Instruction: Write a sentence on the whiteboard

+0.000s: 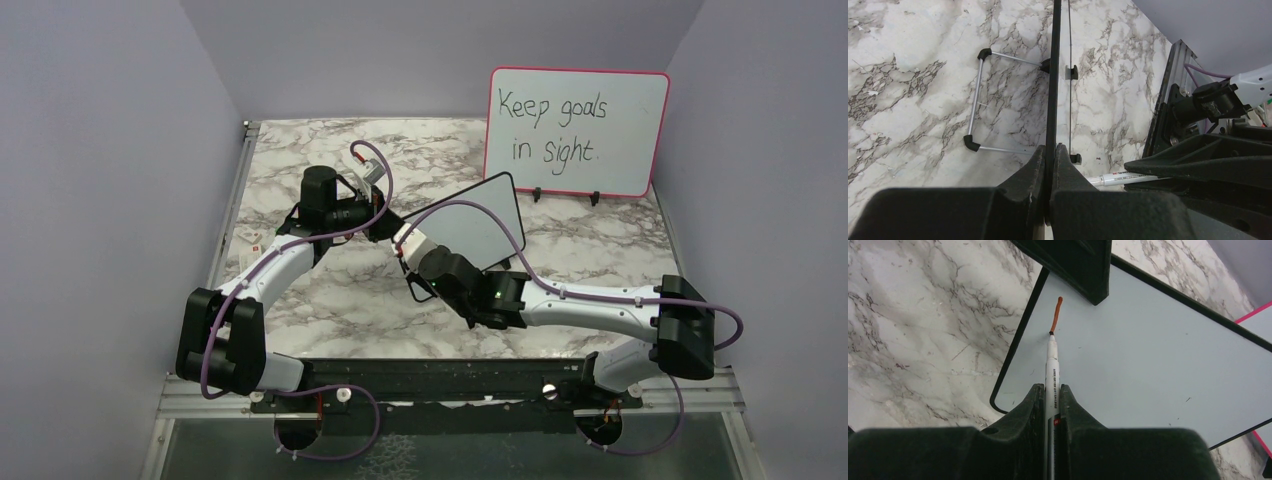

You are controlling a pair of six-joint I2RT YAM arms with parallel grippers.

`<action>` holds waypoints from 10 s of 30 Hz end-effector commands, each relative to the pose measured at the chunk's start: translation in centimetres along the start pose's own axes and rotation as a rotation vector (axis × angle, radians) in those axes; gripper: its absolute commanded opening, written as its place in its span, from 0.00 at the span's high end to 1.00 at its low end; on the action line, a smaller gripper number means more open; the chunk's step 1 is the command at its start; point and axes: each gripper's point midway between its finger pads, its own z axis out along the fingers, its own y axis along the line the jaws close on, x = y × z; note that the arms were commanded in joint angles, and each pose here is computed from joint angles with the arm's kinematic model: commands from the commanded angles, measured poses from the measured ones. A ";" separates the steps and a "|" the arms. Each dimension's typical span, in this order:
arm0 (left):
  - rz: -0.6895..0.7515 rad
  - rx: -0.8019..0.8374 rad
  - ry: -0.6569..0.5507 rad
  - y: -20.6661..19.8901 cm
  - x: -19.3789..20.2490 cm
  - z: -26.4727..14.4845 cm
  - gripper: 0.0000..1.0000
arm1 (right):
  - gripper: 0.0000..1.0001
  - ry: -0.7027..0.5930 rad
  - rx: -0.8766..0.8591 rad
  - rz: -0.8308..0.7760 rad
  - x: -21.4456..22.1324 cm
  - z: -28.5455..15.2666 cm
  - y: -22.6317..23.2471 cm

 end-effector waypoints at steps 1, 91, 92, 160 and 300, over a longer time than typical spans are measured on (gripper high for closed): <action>-0.001 -0.093 0.061 1.8 2.1 0.0 1.00 | 1.00 0.039 -0.038 -0.002 0.5 -0.1 0.8; -0.007 -0.102 0.079 2.3 2.6 0.1 1.00 | 1.00 -0.004 0.124 0.103 0.3 0.2 -2.3; -0.008 -0.102 0.079 2.3 2.6 0.1 1.00 | 1.00 -0.004 0.122 0.104 0.3 0.3 -2.2; -0.004 -0.109 0.083 2.6 2.7 0.2 1.00 | 1.00 0.036 0.175 0.111 2.1 -0.5 -4.0; -0.020 -0.132 0.116 3.0 3.5 0.0 1.00 | 1.00 0.091 0.116 0.097 4.5 -0.9 -4.2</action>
